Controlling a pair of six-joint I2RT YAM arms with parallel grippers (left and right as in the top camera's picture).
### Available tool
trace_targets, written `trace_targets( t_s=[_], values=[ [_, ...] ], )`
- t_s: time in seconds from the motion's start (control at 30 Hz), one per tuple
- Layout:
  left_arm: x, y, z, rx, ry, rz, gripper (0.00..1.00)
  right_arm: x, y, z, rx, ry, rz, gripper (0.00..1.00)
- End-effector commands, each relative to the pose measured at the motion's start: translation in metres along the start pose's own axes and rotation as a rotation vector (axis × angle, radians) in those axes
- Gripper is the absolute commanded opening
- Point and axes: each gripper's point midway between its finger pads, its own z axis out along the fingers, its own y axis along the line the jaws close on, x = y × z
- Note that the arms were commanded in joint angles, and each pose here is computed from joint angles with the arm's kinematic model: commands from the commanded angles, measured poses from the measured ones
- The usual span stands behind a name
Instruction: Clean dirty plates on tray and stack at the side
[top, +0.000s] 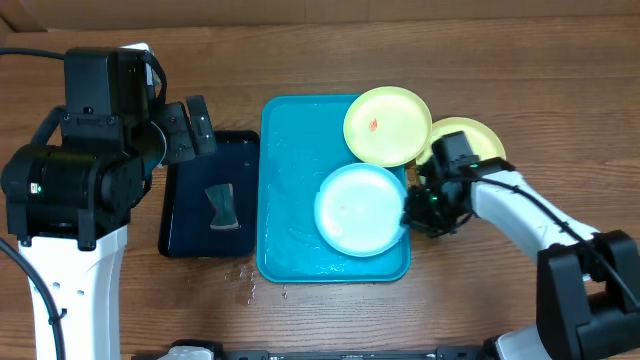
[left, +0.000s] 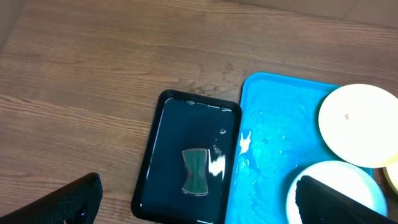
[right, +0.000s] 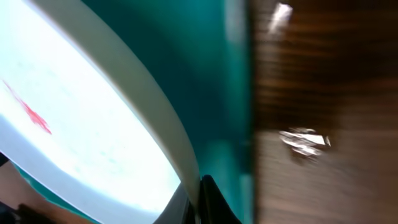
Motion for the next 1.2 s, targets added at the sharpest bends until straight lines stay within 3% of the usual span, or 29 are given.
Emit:
trace_targets(
  t_s=[0.0,0.37,0.4,0.5,0.57,0.8,1.03,1.17],
  values=[
    [-0.001,-0.002,0.000,0.007,-0.001,-0.020,1.00,-0.006,0.020,0.005,0.029,-0.057,-0.101,0.04],
    [-0.001,-0.002,0.000,0.007,-0.001,-0.020,1.00,-0.026,0.036,0.013,0.159,-0.247,-0.127,0.04],
    [-0.001,-0.002,0.000,0.007,-0.001,-0.020,1.00,-0.027,0.036,0.013,0.157,-0.248,-0.119,0.08],
    [-0.001,-0.002,0.000,0.007,-0.001,-0.020,1.00,-0.028,0.038,0.013,0.152,-0.255,-0.122,0.29],
    [-0.001,-0.002,0.000,0.007,-0.001,-0.020,1.00,-0.030,0.040,0.013,0.143,-0.263,-0.125,0.36],
    [-0.001,-0.002,0.000,0.007,-0.001,-0.020,1.00,-0.011,0.051,0.018,0.051,-0.166,-0.012,0.35],
    [-0.001,-0.002,0.000,0.007,-0.001,-0.020,1.00,0.001,0.039,0.019,0.096,-0.125,0.073,0.31],
    [-0.001,-0.002,0.000,0.007,-0.001,-0.020,1.00,-0.001,0.039,0.019,0.100,-0.135,0.071,0.22]
  ],
)
